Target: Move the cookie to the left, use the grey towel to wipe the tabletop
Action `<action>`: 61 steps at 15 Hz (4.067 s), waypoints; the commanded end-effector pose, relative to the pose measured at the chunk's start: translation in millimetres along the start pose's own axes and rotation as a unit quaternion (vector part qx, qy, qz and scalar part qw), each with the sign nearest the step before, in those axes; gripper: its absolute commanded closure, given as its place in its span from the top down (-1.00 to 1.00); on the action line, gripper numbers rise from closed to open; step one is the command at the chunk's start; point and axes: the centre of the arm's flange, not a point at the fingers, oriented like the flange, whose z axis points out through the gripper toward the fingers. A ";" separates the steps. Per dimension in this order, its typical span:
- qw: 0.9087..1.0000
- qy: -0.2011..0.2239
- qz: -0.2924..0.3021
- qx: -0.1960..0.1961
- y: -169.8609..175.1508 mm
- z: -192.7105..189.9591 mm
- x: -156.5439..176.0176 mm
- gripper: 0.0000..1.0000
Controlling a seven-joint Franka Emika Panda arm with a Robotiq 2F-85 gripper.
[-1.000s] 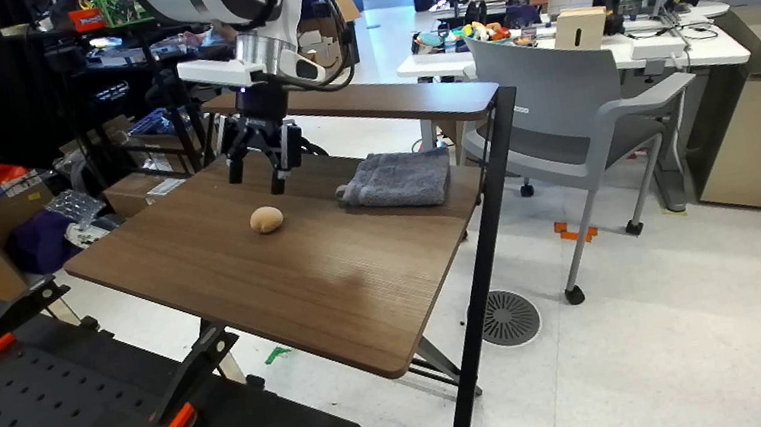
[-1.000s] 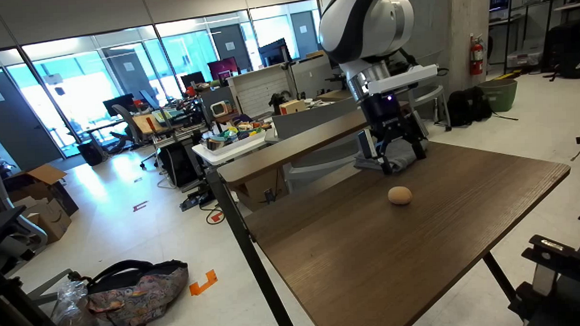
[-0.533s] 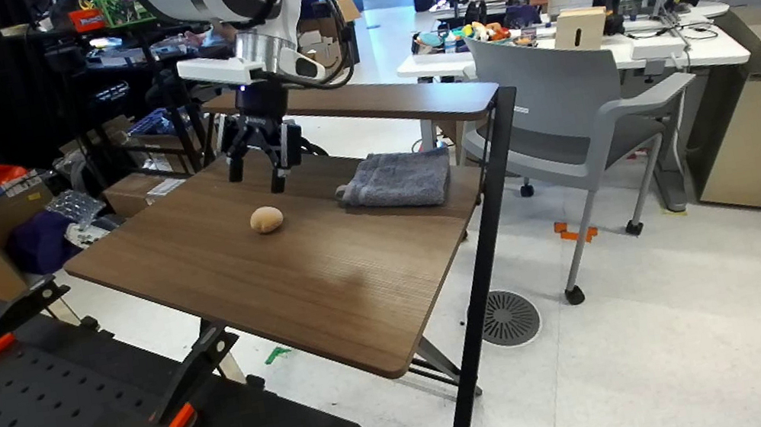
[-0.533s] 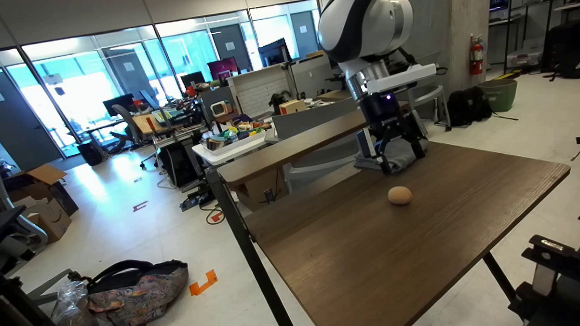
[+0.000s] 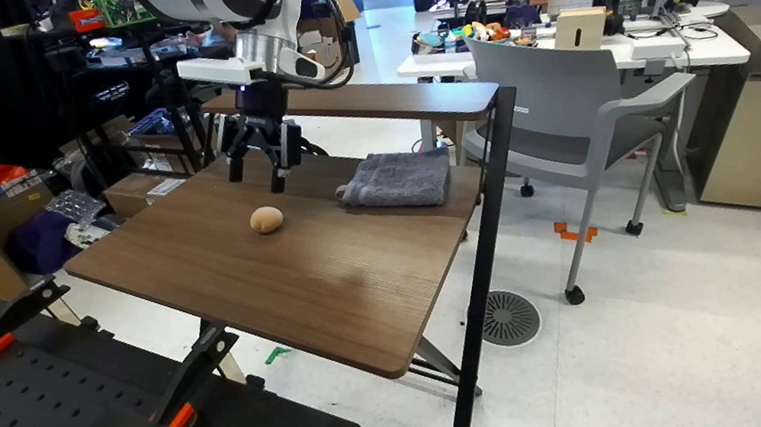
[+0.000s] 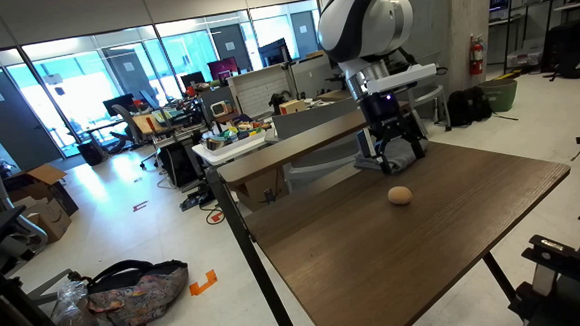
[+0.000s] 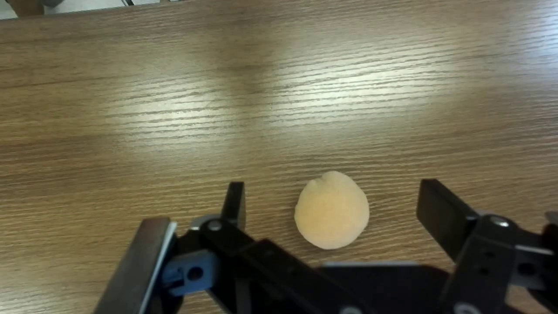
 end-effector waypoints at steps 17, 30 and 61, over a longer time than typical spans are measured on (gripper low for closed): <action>0.988 0.122 0.089 0.010 -13.5 12.6 19.4 1.00; 0.980 0.175 0.095 -0.009 -48.5 82.5 -1.8 1.00; 0.980 0.177 0.085 -0.040 -44.9 60.1 -45.6 0.82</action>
